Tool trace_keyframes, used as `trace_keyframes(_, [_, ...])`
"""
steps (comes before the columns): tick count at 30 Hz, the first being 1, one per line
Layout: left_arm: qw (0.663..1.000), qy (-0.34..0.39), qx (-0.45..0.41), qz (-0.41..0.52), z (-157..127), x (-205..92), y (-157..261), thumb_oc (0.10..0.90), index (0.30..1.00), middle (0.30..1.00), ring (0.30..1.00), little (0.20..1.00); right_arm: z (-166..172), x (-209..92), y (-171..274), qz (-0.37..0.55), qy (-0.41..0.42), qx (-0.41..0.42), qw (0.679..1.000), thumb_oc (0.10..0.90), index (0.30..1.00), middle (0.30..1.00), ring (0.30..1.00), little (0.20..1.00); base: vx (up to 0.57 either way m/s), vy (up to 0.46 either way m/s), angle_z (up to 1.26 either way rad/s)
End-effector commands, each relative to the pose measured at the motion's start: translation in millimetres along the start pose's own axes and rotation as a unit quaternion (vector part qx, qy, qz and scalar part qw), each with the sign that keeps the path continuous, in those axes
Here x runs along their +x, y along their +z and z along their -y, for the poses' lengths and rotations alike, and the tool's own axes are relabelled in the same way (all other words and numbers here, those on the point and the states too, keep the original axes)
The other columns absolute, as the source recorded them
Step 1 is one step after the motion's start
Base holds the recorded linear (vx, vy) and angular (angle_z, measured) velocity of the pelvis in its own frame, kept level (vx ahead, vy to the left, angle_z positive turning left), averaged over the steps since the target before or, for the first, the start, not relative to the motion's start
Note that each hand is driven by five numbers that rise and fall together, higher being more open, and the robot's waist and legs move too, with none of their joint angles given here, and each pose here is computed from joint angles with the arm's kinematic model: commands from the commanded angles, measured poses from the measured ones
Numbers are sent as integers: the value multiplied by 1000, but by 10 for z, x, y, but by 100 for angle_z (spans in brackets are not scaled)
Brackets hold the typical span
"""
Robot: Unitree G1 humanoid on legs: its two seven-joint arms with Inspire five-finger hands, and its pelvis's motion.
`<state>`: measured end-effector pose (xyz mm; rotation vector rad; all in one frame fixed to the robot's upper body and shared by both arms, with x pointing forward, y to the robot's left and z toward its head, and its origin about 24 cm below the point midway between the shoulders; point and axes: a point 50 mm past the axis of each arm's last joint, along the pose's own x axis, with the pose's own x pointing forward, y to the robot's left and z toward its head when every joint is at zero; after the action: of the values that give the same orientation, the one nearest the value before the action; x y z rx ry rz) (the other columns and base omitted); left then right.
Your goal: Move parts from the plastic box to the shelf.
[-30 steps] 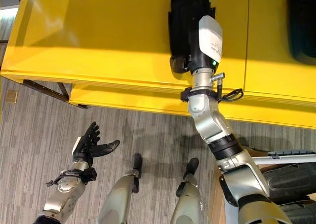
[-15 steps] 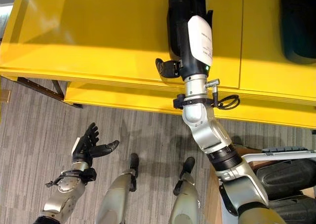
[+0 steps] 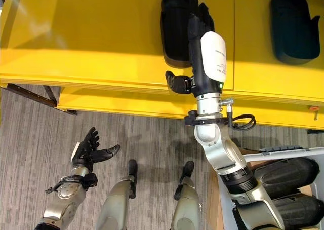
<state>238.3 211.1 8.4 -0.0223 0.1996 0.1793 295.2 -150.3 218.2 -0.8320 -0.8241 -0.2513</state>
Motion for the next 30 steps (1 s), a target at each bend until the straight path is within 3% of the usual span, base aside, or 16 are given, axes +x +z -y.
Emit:
trace_keyframes(1, [999,23,3,47,-97,-148,96,900,1000,1000,1000,1000,391,-84,236,111,-73,-78,988,900,1000,1000,1000,1000,0,0,0])
trace_keyframes(8, [998,22,11,51,-92,-155,95,900,1000,1000,1000,1000,282,-265,58,90,-21,-146,985,900,1000,1000,1000,1000,0,-5,-13])
trace_keyframes(10, [998,22,14,56,-89,-153,107,900,1000,1000,1000,1000,227,-373,-79,73,-2,-199,977,900,1000,1000,1000,1000,3,0,-2])
trace_keyframes(22, [997,19,20,69,-49,-124,135,900,1000,1000,1000,1000,-67,-617,-364,21,59,-257,964,900,1000,1000,1000,1000,1,0,0])
trace_keyframes(30, [997,17,21,70,-52,-107,132,900,1000,1000,1000,1000,-234,-617,-452,13,97,-275,956,900,1000,1000,1000,1000,0,0,0])
